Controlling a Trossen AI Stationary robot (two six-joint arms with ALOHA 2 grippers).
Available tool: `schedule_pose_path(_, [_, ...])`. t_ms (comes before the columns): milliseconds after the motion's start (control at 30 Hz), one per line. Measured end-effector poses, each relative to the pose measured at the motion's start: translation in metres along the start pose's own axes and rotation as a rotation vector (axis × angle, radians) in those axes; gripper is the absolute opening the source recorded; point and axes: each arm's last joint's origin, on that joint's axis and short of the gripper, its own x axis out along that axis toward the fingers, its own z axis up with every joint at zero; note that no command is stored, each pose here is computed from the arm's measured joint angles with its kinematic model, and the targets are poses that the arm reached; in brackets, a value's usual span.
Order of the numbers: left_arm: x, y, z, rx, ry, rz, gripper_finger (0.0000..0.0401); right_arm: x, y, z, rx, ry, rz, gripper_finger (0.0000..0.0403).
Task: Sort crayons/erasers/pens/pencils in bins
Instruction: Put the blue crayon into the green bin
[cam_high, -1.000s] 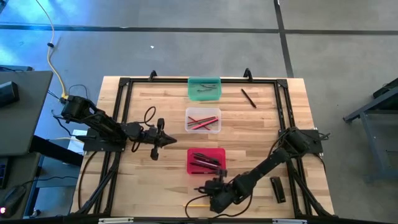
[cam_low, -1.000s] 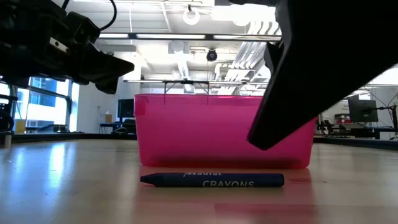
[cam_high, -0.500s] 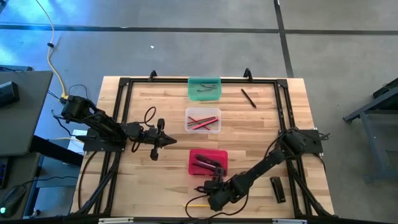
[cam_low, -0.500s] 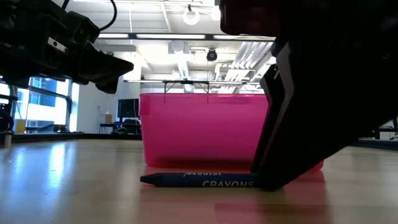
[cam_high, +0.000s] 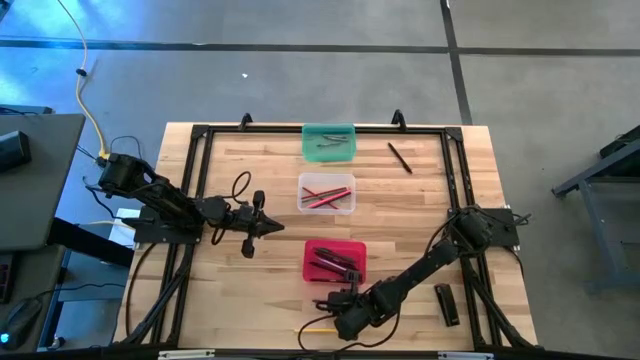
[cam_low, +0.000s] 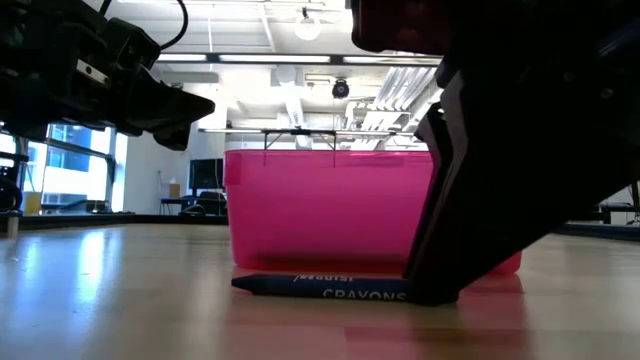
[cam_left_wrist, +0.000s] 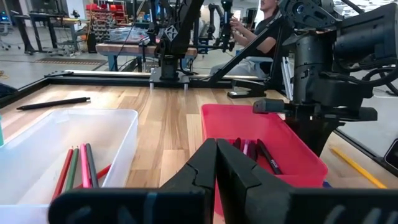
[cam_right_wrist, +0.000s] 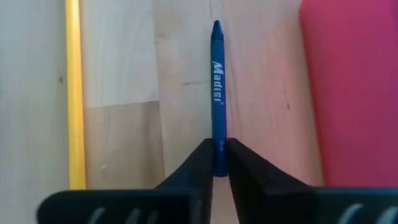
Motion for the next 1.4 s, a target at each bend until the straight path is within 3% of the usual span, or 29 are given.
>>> schedule_pose_path(433, [0.000, 0.001, 0.000, 0.000, 0.000, 0.013, 0.0000, -0.010, 0.009, 0.017, -0.089, -0.006, 0.042, 0.0014])
schedule_pose_path(733, [0.000, 0.001, 0.000, 0.000, -0.001, 0.016, 0.0000, -0.045, 0.019, 0.050, -0.129, -0.039, 0.056, 0.0014])
schedule_pose_path(900, [0.000, 0.001, 0.000, 0.000, 0.000, 0.016, 0.0000, -0.078, 0.018, 0.068, -0.165, -0.001, -0.002, 0.0014])
schedule_pose_path(1167, [0.000, 0.001, 0.000, 0.008, -0.001, 0.016, 0.0000, -0.116, -0.017, 0.094, -0.238, 0.090, -0.161, 0.0010])
schedule_pose_path(1400, [0.000, 0.001, 0.000, 0.008, -0.001, 0.016, 0.0000, -0.130, -0.076, 0.113, -0.284, 0.098, -0.198, 0.0003])
